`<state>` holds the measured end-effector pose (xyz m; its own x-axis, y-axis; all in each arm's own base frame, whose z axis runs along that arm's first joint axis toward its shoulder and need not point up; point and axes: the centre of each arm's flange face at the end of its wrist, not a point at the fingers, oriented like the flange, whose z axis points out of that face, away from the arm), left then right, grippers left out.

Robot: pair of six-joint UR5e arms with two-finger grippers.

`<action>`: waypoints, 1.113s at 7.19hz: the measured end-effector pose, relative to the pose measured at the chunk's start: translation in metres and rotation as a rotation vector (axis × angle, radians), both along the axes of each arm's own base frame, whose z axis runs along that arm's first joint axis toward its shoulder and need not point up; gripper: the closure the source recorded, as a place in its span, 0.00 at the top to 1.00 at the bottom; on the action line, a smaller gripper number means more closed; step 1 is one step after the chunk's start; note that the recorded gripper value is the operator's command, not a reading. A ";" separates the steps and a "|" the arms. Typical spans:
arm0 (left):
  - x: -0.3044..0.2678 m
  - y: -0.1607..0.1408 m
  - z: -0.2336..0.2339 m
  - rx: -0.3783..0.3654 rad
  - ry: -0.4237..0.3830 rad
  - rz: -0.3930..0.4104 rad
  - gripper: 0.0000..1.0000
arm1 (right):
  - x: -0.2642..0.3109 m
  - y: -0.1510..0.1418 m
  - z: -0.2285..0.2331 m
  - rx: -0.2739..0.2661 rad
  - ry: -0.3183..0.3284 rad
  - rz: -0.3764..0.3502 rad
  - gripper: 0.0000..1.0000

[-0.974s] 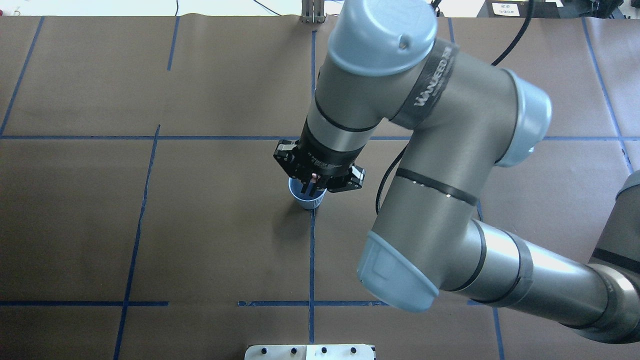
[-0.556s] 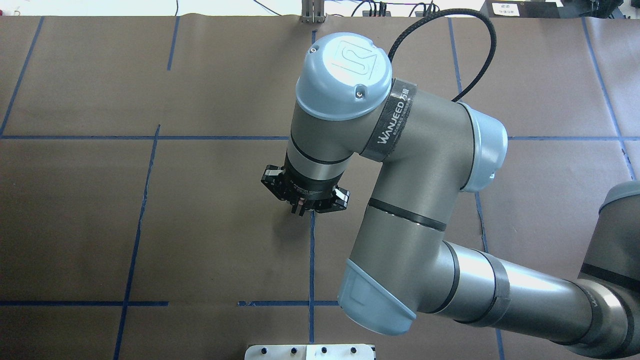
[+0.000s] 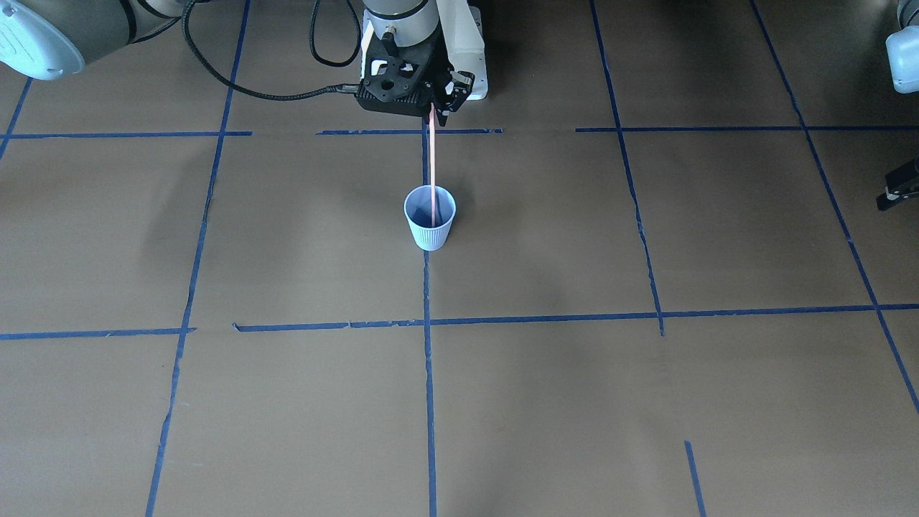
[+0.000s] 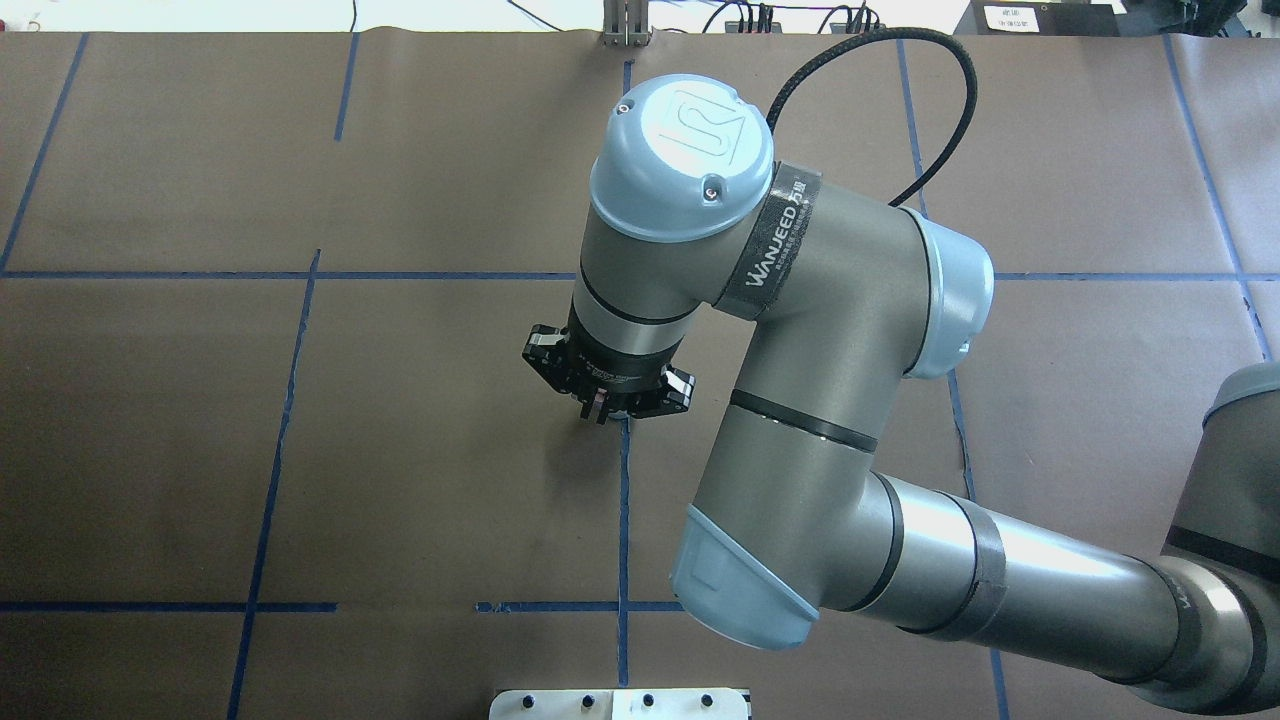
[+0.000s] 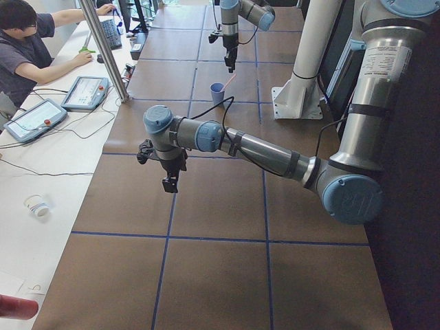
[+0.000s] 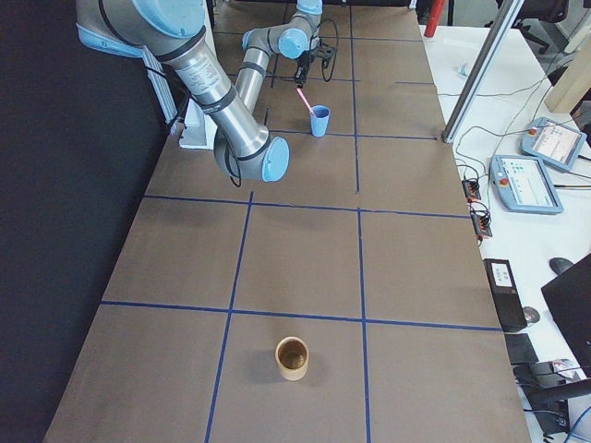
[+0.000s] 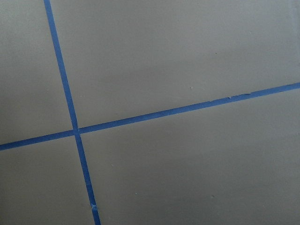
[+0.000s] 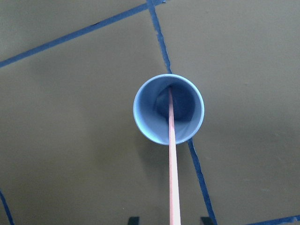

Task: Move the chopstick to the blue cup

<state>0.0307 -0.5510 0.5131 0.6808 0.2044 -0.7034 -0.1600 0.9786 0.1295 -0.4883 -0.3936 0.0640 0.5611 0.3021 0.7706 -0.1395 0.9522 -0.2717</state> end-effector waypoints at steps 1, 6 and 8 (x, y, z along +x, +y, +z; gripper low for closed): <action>0.000 0.000 0.000 -0.001 0.000 0.000 1.00 | 0.011 -0.012 0.003 0.002 0.002 0.024 1.00; 0.000 0.000 0.001 -0.001 0.000 -0.001 1.00 | 0.174 -0.086 0.154 0.200 0.118 0.057 1.00; -0.003 0.001 -0.002 0.003 0.001 -0.007 1.00 | 0.261 -0.105 0.256 0.246 0.168 0.004 1.00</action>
